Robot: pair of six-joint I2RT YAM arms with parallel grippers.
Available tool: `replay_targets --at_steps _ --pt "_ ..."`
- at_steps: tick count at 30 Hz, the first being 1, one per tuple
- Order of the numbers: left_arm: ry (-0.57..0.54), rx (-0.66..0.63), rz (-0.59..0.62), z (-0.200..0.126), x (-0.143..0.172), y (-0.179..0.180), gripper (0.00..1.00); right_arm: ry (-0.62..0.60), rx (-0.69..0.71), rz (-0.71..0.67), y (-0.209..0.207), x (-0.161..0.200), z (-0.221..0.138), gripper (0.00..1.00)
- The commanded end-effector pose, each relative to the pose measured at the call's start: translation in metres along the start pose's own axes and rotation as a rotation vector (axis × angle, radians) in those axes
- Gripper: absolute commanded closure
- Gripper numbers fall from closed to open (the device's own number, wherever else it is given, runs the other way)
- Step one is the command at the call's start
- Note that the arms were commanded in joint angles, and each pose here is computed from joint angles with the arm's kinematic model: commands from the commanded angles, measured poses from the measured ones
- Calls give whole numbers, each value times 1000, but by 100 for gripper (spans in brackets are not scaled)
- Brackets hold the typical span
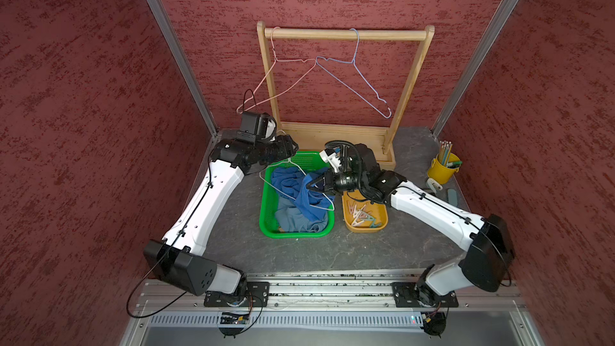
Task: Remove the clothespins securing tank tops to the hanger
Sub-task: Remove the tank top from the hanger.
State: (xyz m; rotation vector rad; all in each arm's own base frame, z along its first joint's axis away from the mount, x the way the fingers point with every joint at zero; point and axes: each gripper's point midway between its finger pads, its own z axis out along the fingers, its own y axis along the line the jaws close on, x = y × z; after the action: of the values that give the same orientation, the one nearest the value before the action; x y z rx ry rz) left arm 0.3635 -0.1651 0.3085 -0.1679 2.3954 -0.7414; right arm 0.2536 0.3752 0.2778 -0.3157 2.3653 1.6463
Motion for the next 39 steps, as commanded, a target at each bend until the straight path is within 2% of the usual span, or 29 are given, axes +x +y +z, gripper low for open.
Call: replay_targets --at_steps 1,3,6,7,11,17,24,28,30,36,39 --pt "-14 77 -1 6 -5 -16 44 -20 -79 -62 32 -7 -5 100" --pt "-6 77 -3 11 -5 -15 60 -12 -84 -66 34 -4 -4 100" --pt "-5 67 5 12 -6 -14 95 -8 -86 -69 35 -2 -4 100" --pt "-8 54 10 10 -7 -12 100 -9 -87 -71 35 -2 -4 100" --pt "-53 -38 53 -11 -17 -4 100 -18 -100 -79 41 -8 -2 100" --pt "-197 -261 183 -78 -43 12 100 -33 -145 -130 69 -35 13 100" --pt "-367 -513 304 -160 -71 29 100 -14 -216 -188 106 -61 48 100" --pt "-451 -564 326 -193 -78 30 100 -18 -276 -237 143 -68 58 100" --pt "-443 -556 330 -192 -76 29 100 -18 -242 -228 136 -70 63 100" --pt "-401 -560 343 -174 -68 36 100 22 -38 -148 57 -43 68 100" --pt "-388 -566 360 -166 -68 39 100 -19 6 -88 24 -28 50 87"
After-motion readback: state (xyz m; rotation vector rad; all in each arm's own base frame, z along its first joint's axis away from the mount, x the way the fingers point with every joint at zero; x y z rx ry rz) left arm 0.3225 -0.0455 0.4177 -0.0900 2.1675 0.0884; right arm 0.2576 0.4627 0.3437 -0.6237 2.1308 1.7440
